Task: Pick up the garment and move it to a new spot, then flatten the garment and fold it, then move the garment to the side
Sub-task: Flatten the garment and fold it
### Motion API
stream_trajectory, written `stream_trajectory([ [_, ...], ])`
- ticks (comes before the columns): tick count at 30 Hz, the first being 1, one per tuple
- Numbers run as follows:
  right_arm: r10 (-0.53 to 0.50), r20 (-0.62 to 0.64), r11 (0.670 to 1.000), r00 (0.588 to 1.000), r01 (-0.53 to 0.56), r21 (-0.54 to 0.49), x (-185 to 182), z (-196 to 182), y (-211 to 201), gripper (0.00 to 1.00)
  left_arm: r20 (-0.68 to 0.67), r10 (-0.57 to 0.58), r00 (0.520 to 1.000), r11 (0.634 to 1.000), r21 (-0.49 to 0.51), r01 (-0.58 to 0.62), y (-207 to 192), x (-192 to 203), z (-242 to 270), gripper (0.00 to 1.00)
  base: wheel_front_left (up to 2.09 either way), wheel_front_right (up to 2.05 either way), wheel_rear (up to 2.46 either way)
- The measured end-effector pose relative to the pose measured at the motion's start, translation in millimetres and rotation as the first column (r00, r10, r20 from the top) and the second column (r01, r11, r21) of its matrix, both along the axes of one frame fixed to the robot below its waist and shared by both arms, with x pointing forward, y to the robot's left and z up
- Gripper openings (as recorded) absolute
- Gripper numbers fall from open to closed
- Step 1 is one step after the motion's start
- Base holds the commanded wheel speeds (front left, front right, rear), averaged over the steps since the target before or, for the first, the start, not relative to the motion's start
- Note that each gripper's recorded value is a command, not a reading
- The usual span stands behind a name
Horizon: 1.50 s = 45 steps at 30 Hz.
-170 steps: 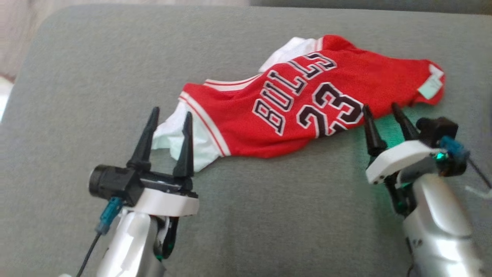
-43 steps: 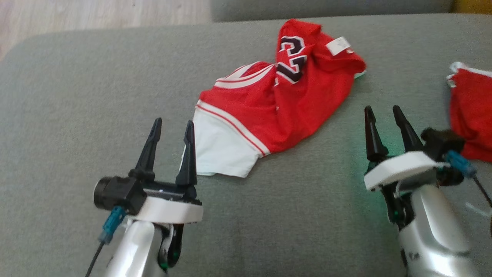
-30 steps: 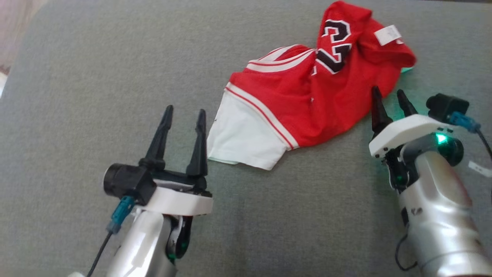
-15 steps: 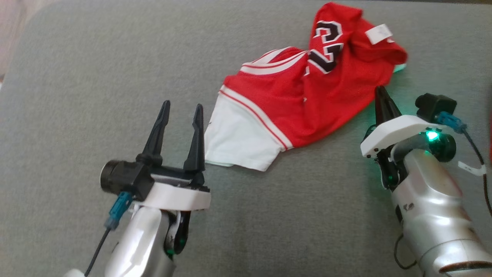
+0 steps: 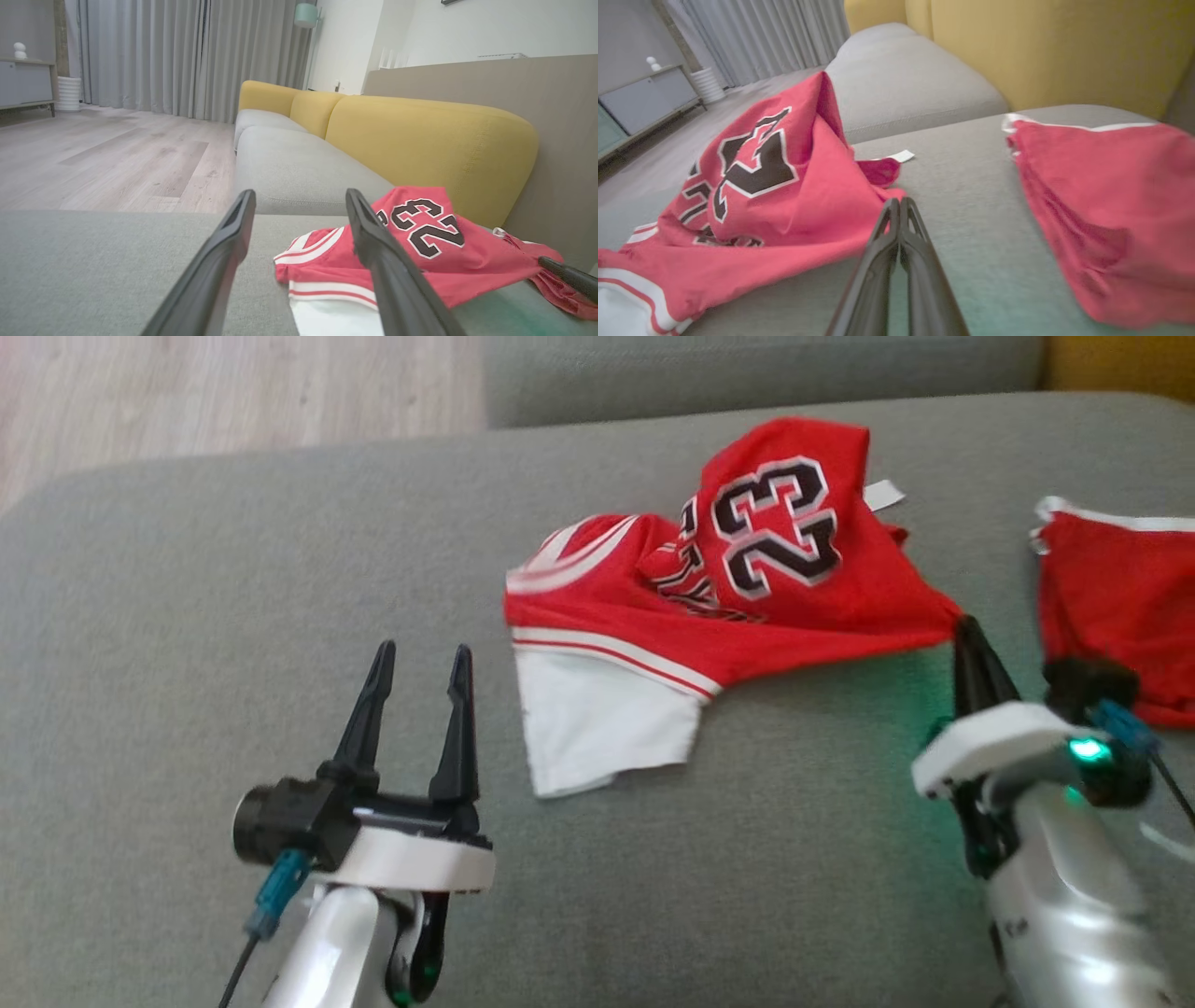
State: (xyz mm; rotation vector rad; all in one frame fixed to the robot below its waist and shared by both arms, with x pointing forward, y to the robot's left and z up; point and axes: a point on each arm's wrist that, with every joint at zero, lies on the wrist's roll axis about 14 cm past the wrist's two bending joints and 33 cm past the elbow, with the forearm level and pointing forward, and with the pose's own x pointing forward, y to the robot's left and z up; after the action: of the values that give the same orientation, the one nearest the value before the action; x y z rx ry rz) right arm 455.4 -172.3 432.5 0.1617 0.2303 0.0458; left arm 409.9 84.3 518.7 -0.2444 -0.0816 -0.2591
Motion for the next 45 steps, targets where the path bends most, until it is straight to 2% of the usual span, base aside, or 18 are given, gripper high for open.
stream_trajectory([
  [5,-0.104,0.039,0.992,0.994,0.107,-0.071,-25.2,10.1,-44.0,0.0,0.008,-0.012,1.0,1.0,-0.004,0.012,-4.8,-7.4,3.3,1.0,0.0,0.0,0.0],
  [10,-0.153,-0.013,0.984,0.988,0.151,-0.1,-46.6,2.9,-64.2,0.03,0.023,-0.022,1.0,1.0,-0.008,0.022,-8.1,-8.3,8.7,1.0,0.0,0.0,0.0],
  [11,-0.152,-0.018,0.984,0.988,0.15,-0.1,-48.8,2.0,-63.8,0.66,0.022,-0.021,1.0,1.0,-0.008,0.022,-8.1,-8.1,8.5,1.0,0.0,0.0,0.0],
  [12,-0.15,-0.015,0.984,0.989,0.148,-0.096,-49.8,2.7,-62.3,1.0,0.022,-0.022,1.0,1.0,-0.009,0.022,-8.2,-7.9,8.4,1.0,0.0,0.0,0.0],
  [15,-0.132,0.013,0.986,0.991,0.132,-0.101,-46.9,11.4,-57.6,1.0,0.019,-0.02,1.0,1.0,-0.009,0.021,-7.7,-7.4,7.3,1.0,0.0,0.0,0.0],
  [19,-0.035,0.129,0.996,0.991,0.046,-0.082,-35.1,40.3,-24.9,1.0,0.013,-0.014,1.0,1.0,-0.009,0.014,-5.4,-6.9,5.2,1.0,0.0,0.0,0.0],
  [22,0.014,0.137,0.998,0.991,-0.005,-0.067,-40.9,38.9,-6.3,1.0,0.013,-0.013,1.0,1.0,-0.009,0.013,-5.2,-6.6,5.3,1.0,0.0,0.0,0.0],
  [26,-0.007,0.109,0.999,0.994,0.012,-0.041,-55.9,24.7,-10.4,1.0,0.01,-0.022,1.0,1.0,-0.009,0.022,-8.1,-5.6,4.1,1.0,0.0,0.0,0.0],
  [30,-0.029,0.13,0.999,0.991,0.032,-0.022,-56.1,28.5,-15.5,1.0,-0.008,-0.047,0.999,0.999,-0.003,0.047,-16.5,-3.9,-2.6,1.0,0.0,0.0,0.0],
  [34,-0.038,0.133,0.999,0.99,0.041,-0.023,-55.8,27.9,-18.5,1.0,-0.058,-0.132,0.99,0.991,0.023,0.134,-40.6,-5.8,-21.0,1.0,0.0,0.0,0.0],
  [39,-0.056,0.133,0.998,0.989,0.06,-0.021,-54.3,26.2,-24.6,1.0,-0.229,-0.242,0.943,0.956,0.112,0.273,-74.6,-9.2,-69.9,1.0,0.0,0.0,0.0],
  [45,-0.084,0.144,0.996,0.986,0.087,-0.015,-47.3,27.9,-34.1,1.0,-0.427,-0.27,0.863,0.914,0.167,0.369,-92.7,-6.5,-116.0,1.0,0.0,0.0,0.0],
])
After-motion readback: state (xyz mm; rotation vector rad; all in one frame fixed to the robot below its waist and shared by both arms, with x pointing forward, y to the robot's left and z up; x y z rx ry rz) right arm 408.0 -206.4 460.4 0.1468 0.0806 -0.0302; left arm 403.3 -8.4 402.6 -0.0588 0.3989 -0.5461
